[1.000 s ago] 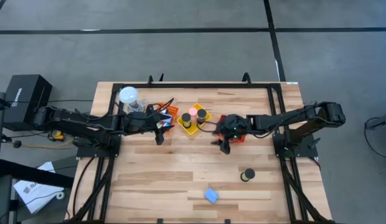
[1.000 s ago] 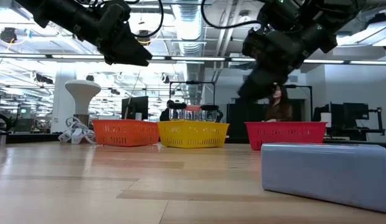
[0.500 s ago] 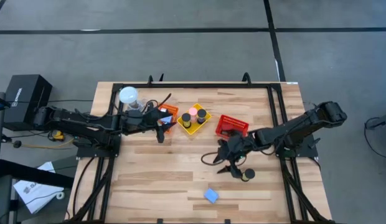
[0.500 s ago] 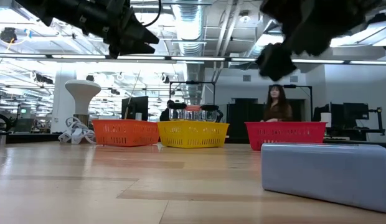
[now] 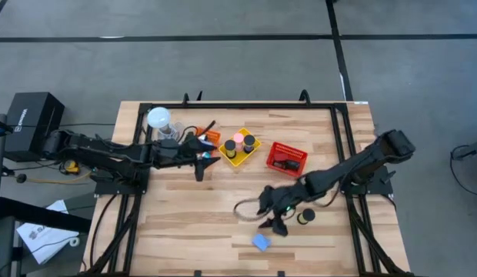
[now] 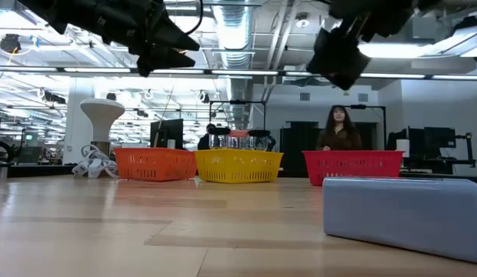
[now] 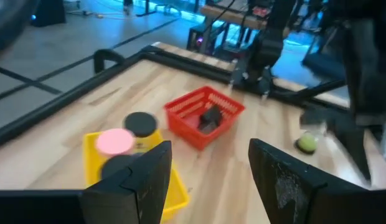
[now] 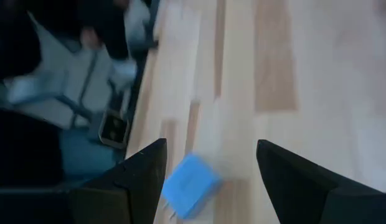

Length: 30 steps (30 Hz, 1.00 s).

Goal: Pick & Place Office items
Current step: Put the blue charger adapter in the orange bin

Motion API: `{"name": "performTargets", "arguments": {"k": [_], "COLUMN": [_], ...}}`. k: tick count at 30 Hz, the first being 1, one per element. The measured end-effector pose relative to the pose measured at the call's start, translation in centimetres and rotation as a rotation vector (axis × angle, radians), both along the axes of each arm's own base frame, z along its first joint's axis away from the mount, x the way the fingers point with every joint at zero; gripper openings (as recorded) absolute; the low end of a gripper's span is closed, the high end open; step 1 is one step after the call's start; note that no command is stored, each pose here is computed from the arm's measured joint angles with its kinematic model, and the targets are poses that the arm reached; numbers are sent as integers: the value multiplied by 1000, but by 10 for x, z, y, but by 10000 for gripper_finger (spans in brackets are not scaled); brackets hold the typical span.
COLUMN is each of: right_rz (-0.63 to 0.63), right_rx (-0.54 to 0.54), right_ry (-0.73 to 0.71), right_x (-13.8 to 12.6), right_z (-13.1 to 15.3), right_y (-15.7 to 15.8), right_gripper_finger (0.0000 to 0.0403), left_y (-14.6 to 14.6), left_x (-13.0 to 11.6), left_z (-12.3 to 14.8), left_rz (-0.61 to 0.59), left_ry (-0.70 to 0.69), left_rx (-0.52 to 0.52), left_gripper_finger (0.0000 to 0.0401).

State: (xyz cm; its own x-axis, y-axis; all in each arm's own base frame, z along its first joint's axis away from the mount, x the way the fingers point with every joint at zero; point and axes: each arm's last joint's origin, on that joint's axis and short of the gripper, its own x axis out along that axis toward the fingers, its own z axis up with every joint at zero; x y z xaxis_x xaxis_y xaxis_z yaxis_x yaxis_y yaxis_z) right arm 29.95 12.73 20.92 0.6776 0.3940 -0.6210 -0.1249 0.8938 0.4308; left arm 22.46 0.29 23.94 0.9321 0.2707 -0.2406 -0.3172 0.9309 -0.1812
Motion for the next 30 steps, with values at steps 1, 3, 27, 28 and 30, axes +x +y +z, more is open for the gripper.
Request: {"name": "performTargets", "arguments": {"k": [1, 3, 27, 28, 30], "right_rz": [17, 63, -158, -157, -158], "right_rx": [-14, -42, -248, -238, -235], "right_ry": [39, 141, 905, 906, 920], "right_x": [5, 13, 76, 78, 78], "right_z": [-2, -2, -26, -27, -27], "right_y": [7, 20, 101, 100, 98], "right_gripper_finger": [240, 240, 240, 240, 240], "left_y": [-2, -6, -37, -37, -37], "left_x": [1, 4, 3, 3, 3], "left_z": [0, -1, 3, 3, 3], "left_rz": [-6, -20, -131, -131, -131], "left_ry": [-6, -18, -83, -83, -84], "left_rx": [-12, -35, -134, -134, -134], "left_gripper_finger": [210, 210, 210, 210, 210]}}
